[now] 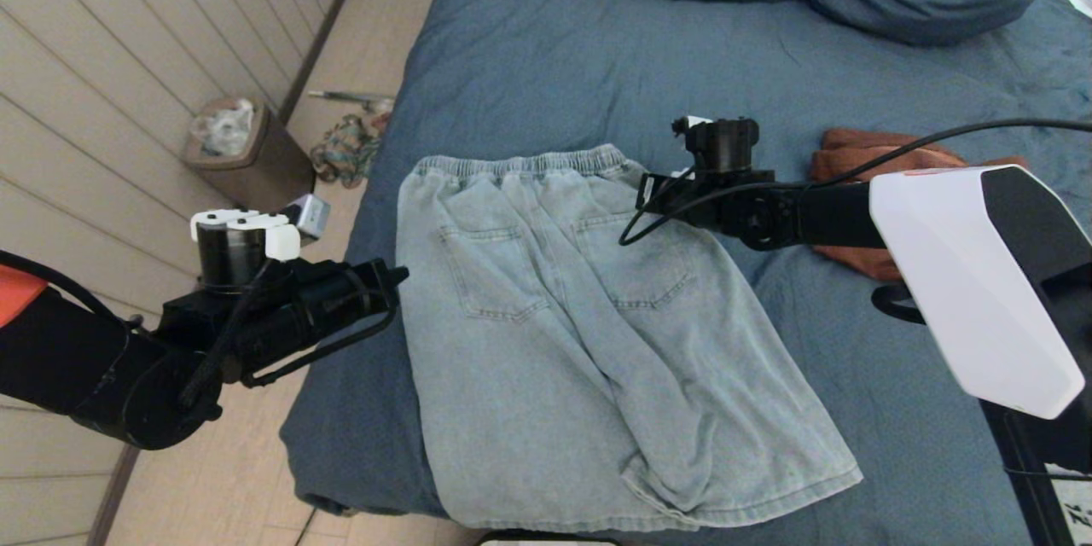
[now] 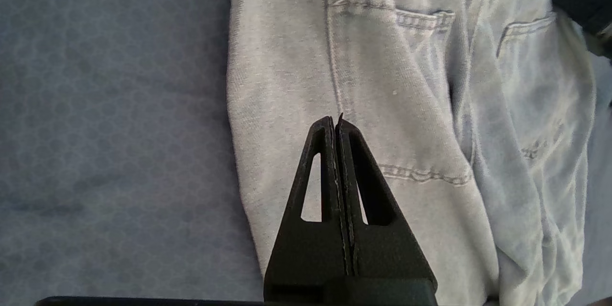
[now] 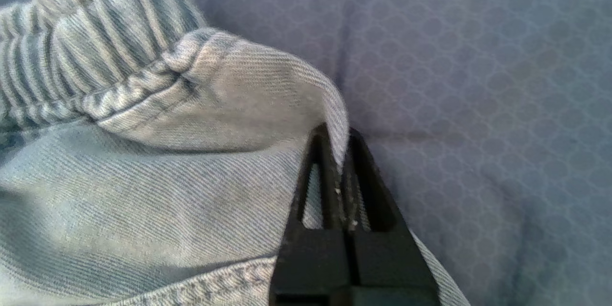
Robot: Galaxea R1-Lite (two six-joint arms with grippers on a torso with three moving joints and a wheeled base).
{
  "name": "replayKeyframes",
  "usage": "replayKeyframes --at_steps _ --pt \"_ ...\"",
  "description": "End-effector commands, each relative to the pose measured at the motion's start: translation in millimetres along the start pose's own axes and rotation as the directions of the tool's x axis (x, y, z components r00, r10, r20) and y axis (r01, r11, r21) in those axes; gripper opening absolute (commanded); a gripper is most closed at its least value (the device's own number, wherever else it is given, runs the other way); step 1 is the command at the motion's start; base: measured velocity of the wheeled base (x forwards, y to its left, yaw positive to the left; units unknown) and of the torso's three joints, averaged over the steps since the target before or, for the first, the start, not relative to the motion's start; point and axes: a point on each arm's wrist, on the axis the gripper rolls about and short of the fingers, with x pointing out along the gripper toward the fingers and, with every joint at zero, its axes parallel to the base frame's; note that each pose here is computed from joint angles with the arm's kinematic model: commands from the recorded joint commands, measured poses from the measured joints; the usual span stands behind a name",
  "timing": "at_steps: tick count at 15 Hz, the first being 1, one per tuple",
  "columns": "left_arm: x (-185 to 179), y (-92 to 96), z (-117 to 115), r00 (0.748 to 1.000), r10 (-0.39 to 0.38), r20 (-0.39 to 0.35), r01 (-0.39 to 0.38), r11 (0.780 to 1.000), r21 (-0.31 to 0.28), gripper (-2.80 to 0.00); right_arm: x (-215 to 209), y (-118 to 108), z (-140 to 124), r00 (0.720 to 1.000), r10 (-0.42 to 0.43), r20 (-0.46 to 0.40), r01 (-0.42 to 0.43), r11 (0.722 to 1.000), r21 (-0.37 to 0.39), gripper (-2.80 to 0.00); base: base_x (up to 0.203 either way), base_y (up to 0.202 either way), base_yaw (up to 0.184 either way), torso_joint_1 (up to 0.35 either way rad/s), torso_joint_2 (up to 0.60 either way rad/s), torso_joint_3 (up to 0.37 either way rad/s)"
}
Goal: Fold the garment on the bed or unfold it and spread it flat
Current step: Fold the blue shorts
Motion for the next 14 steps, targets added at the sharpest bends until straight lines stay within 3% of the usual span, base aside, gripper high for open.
replayKeyframes --at_steps 1,6,9,11,14 --pt "0.8 0.2 -0.3 1.000 -0.002 0.001 0.002 1.000 -0.002 -2.80 -12.2 4.4 14.2 1.000 0.008 0.030 -0.009 1.000 0.012 -2.80 0.000 0.000 0.000 0.000 0.00 0.000" --pt "-6.2 -3.6 5.0 1.000 -0.012 0.022 0.012 1.000 0.001 -2.80 -57.4 34.3 43.5 0.994 0.075 0.077 -0.080 0.995 0.061 -2.80 0.000 0.000 0.000 0.000 0.00 0.000" --pt "-15.2 -7.4 9.4 0.999 -0.022 0.041 0.022 1.000 0.003 -2.80 -91.2 82.6 52.2 0.982 0.182 0.057 -0.185 0.981 0.061 -2.80 0.000 0.000 0.000 0.000 0.00 0.000" --pt "-19.6 -9.5 12.1 0.998 -0.031 0.051 0.031 1.000 0.006 -2.80 -101.5 99.1 54.2 0.975 0.218 0.044 -0.220 0.974 0.054 -2.80 0.000 0.000 0.000 0.000 0.00 0.000" --pt "-32.5 -15.7 20.0 0.995 -0.052 0.082 0.051 0.999 0.013 -2.80 -128.5 160.0 39.7 0.935 0.355 -0.016 -0.354 0.935 0.028 -2.80 0.000 0.000 0.000 0.000 0.00 0.000"
